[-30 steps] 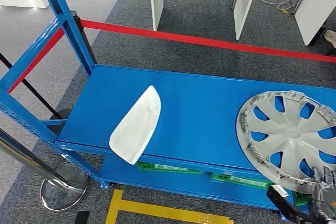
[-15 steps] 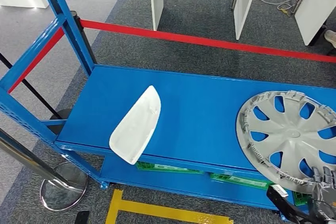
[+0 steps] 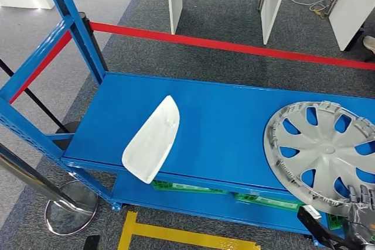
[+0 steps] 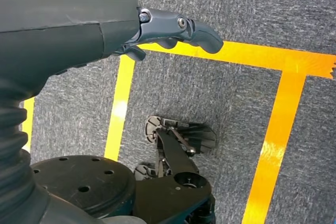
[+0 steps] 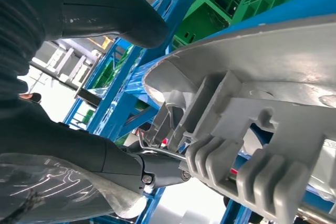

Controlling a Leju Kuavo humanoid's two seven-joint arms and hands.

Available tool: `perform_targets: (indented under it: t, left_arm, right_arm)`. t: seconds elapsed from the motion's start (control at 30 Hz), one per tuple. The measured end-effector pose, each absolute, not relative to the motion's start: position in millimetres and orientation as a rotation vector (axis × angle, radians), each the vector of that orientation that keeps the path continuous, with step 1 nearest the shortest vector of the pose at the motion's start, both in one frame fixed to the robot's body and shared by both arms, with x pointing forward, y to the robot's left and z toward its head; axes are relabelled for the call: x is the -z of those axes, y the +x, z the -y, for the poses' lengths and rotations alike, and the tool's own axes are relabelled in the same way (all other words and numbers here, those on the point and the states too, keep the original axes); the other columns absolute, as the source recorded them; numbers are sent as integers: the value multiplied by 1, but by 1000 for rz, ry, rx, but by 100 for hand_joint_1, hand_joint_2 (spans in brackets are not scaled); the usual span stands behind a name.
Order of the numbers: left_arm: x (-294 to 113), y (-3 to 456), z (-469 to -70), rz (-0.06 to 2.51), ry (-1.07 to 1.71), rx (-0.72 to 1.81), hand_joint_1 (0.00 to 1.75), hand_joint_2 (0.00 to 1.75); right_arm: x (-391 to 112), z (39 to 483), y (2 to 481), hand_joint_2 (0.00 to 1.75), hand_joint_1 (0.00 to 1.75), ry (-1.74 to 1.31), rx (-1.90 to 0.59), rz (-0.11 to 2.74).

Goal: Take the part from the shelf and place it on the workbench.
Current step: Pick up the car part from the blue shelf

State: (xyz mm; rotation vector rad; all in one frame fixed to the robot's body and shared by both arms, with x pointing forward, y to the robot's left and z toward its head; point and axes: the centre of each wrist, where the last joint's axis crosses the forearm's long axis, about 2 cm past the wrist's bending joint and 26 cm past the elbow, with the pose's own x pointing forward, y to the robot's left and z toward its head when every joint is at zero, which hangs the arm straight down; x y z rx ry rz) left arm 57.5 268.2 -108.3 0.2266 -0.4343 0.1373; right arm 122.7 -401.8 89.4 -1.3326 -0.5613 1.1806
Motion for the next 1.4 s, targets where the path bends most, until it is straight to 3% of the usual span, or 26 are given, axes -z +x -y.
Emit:
perform_targets:
  t: [1.07, 1.2, 1.4]
  left_arm:
    - [108, 58, -268, 437, 233, -119, 0, 175]
    - [108, 58, -267, 439, 235, -112, 0, 175]
    - [108, 60, -265, 445, 232, -108, 0, 175]
  right_arm:
    - [-85, 402, 137, 175, 0, -1385, -1238, 560]
    - [-85, 404, 142, 175, 171, -1406, -1235, 561]
    - [-81, 409, 151, 175, 175, -1453, -1266, 550]
